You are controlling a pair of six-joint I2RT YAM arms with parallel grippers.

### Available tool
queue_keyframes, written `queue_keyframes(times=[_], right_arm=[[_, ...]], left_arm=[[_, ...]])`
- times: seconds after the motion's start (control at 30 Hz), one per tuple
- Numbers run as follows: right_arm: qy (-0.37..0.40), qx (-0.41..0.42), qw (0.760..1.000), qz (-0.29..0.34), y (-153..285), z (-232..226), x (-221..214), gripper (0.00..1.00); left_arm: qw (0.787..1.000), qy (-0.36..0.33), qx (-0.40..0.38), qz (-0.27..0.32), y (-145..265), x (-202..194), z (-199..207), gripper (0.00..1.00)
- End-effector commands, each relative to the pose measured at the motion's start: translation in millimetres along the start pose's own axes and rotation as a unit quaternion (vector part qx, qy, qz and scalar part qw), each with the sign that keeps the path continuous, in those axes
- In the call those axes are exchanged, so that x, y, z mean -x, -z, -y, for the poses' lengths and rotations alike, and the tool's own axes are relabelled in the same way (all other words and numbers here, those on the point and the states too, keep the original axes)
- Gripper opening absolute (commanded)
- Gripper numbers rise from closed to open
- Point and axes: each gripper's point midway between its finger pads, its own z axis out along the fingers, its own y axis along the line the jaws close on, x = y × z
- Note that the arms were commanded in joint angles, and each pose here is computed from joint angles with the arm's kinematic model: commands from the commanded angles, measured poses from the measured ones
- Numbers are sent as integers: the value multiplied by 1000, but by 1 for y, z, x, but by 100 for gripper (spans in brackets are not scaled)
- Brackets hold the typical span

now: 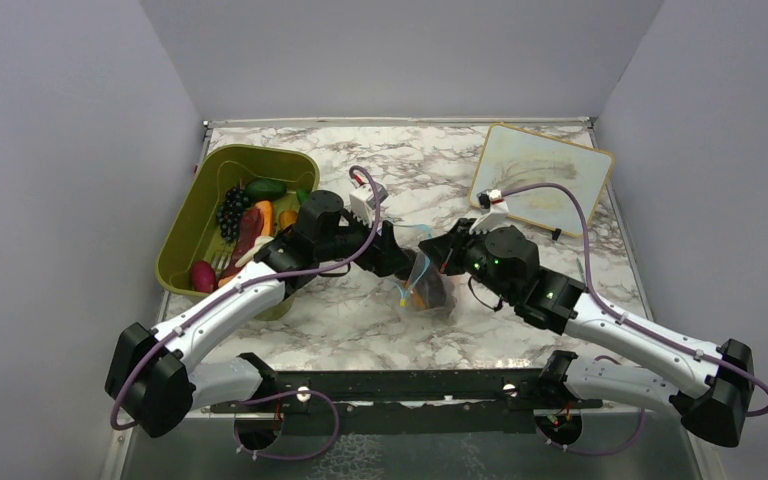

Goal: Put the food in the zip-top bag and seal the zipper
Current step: Place the fake vegetable in the zipper food storage bag.

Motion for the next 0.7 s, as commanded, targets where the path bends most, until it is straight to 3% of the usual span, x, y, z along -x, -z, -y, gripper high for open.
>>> queue_keyframes(times=[0.0,0.23,0.67], right_arm=[[-8,27,999,16,4,-14,10,1],[-3,22,1000,20,7,-9,10,1],[13,18,999,23,11,-1,6,1]], left_arm=[[998,-43,2,50,12,34,13,74],[994,-62,25,86,22,55,14,77],[964,-91,195,158,50,113,-27,77]])
